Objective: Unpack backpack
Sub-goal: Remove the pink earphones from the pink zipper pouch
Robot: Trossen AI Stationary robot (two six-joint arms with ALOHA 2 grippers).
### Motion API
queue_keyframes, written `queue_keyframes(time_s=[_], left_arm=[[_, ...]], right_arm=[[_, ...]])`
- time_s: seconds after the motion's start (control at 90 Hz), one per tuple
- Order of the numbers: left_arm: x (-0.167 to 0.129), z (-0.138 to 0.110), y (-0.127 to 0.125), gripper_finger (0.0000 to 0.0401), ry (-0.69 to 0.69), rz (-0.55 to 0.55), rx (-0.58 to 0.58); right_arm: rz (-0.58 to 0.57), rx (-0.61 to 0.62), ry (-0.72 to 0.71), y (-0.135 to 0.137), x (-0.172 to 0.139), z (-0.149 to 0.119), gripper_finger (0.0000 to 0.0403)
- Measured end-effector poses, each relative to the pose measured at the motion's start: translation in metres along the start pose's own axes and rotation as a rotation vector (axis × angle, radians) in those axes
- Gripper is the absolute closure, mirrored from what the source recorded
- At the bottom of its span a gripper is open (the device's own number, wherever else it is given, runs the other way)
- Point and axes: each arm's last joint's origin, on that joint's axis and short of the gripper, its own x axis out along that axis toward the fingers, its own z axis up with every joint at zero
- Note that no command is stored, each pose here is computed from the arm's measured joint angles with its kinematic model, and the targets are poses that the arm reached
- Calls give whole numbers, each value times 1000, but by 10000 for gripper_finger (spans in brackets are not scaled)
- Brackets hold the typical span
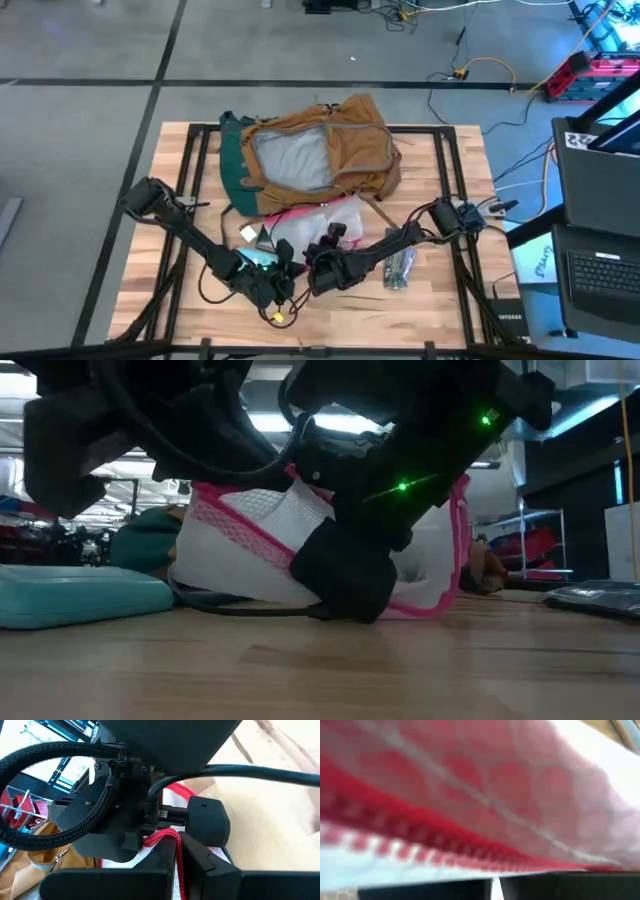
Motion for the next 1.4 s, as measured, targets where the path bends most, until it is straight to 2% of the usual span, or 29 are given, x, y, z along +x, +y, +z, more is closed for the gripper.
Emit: queue_keyframes(time_s=[0.211,0.311,0.411,0.7,0.856,0.978,1.4], left_arm=[[0,0,0,401,1,4,-6],[-1,0,-1,401,1,6,-4],[-1,0,-1,401,2,7,0],[-1,0,-1,401,0,8,-2],[-1,0,-1,401,0,7,-1],[-1,0,-1,401,-5,-7,1],[-7,3,-7,401,-36,-48,47]], right_arm=[[-21,-56,19,7,-30,0,403],[-48,-39,64,4,-33,-7,403],[-24,-24,133,3,-35,-13,398],[75,-40,222,7,-34,-18,306],[50,-53,203,7,-33,-18,242],[21,-52,176,7,-32,-17,214],[11,-25,161,1,-21,-10,218]])
